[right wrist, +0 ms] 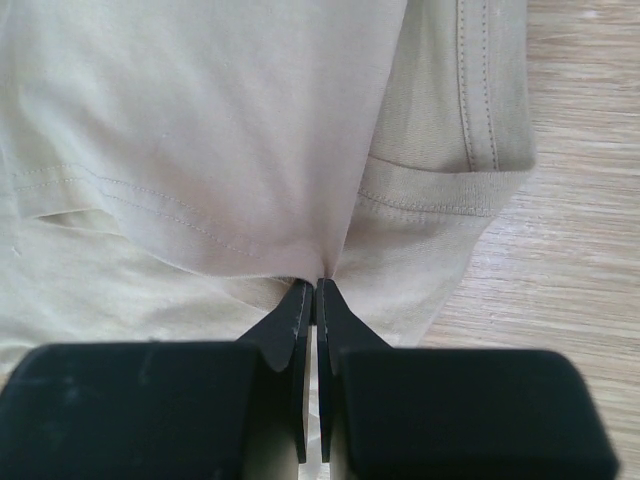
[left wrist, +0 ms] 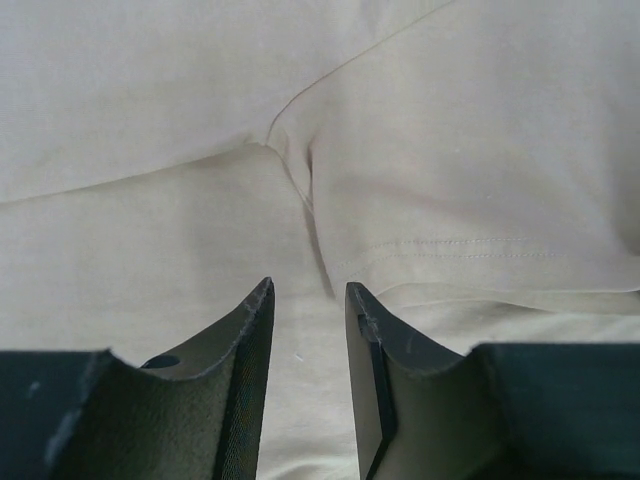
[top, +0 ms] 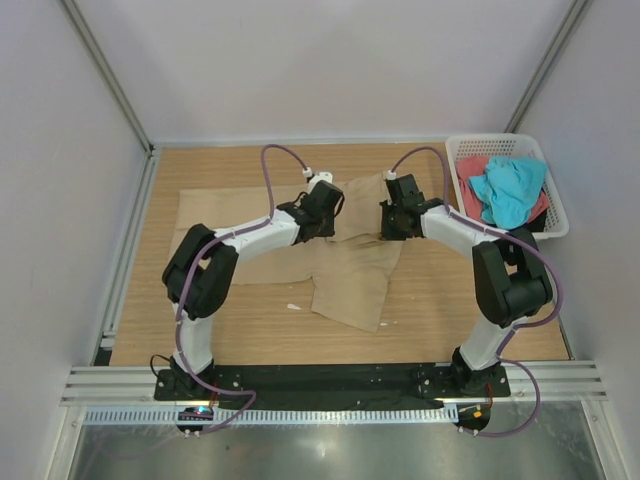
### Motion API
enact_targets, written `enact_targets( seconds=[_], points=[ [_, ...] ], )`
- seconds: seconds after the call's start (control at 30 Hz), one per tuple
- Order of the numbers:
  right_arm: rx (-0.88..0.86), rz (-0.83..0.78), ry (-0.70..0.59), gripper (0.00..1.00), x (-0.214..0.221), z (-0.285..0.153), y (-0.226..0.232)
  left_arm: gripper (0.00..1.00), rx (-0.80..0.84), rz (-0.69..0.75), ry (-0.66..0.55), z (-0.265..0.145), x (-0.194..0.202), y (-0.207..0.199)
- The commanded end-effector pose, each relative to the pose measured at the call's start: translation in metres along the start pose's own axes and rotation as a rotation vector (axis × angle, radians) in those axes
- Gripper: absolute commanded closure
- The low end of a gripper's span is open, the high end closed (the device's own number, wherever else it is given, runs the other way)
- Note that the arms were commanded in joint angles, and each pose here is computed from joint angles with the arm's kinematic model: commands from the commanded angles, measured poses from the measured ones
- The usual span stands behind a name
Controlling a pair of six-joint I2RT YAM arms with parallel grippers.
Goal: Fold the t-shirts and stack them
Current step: Fold the tshirt
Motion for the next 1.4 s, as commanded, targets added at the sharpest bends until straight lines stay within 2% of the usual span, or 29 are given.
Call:
enact_targets(
  seconds=[0.0, 0.23, 0.7, 0.9, 0.93, 1.03, 1.37],
  points=[
    [0.016, -0.007, -0.039, 0.95, -0.008, -0.011, 0.003, 0.64, 0.072, -0.090, 0.035, -0.001, -0.007, -0.006],
    [0.012, -0.003, -0.041, 0.96, -0.006, -0.011, 0.004, 0.64, 0.097, -0.192, 0.093, 0.014, -0.002, 0.004],
    [0.015, -0.005, -0.039, 0.96, -0.003, -0.008, 0.005, 0.69, 0.059, -0.217, 0.151, 0.036, 0.010, 0.003],
    [0.021, -0.008, -0.039, 0.96, -0.003, -0.009, 0.004, 0.83, 0.064, -0.218, 0.134, 0.032, 0.001, 0.001],
    [0.021, -0.007, -0.040, 0.96, -0.004, -0.009, 0.004, 0.89, 0.066, -0.222, 0.131, 0.032, 0.000, 0.000],
    [0.022, -0.004, -0.041, 0.96, -0.003, -0.011, 0.004, 1.00, 0.062, -0.227, 0.141, 0.031, 0.001, 0.001],
    [0.032, -0.012, -0.026, 0.97, 0.001, -0.031, 0.003, 1.00, 0.065, -0.230, 0.082, 0.009, -0.012, 0.006]
  ],
)
Point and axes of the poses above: each gripper's point midway between its finger pads, its own z axis out along the fingers, its own y axis along the line the jaws close on, x = y × z, the point moved 10 cm from there along -z, back along the fingers, and after that the axes turned 6 degrees about -z, right-handed, at the moved point
